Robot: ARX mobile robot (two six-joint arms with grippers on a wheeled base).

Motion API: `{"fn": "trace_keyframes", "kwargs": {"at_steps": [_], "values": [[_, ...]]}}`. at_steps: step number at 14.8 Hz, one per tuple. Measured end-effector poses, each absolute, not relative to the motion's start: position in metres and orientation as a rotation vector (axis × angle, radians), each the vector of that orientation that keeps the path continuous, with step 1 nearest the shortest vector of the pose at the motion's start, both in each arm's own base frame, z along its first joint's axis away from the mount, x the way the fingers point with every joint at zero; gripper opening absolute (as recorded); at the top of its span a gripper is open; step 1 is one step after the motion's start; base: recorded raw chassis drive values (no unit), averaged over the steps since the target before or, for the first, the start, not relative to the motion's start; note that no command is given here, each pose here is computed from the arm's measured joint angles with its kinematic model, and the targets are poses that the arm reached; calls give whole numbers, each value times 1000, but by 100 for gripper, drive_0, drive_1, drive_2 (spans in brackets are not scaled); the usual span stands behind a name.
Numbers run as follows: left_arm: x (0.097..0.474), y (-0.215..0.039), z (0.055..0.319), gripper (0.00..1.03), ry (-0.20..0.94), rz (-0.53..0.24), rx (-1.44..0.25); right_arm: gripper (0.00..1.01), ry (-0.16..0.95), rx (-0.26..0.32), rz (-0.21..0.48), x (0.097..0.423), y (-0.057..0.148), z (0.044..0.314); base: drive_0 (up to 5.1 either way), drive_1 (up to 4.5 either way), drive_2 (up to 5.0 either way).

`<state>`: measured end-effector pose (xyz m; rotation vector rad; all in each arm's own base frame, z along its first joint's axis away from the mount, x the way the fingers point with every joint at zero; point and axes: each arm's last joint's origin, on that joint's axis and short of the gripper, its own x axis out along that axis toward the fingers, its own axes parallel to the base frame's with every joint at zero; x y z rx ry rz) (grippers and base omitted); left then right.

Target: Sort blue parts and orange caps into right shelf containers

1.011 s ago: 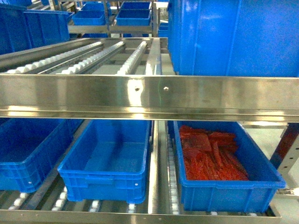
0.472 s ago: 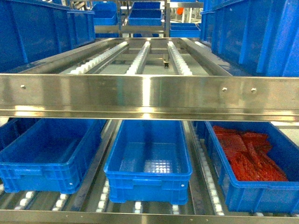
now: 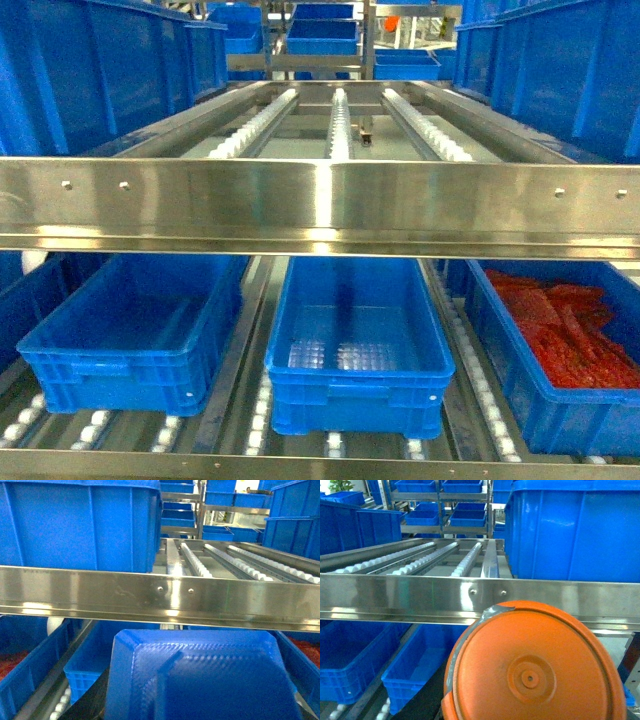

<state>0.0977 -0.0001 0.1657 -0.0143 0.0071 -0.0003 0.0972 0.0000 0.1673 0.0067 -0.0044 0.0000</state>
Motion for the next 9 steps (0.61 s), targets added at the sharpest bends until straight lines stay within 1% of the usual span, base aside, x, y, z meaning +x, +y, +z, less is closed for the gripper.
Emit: {"fn": "trace_keyframes", "kwargs": {"at_steps": [9], "values": [[98, 0, 166, 43, 7, -1, -14, 44, -5, 7, 0, 97, 0, 167, -491, 241, 241]]}}
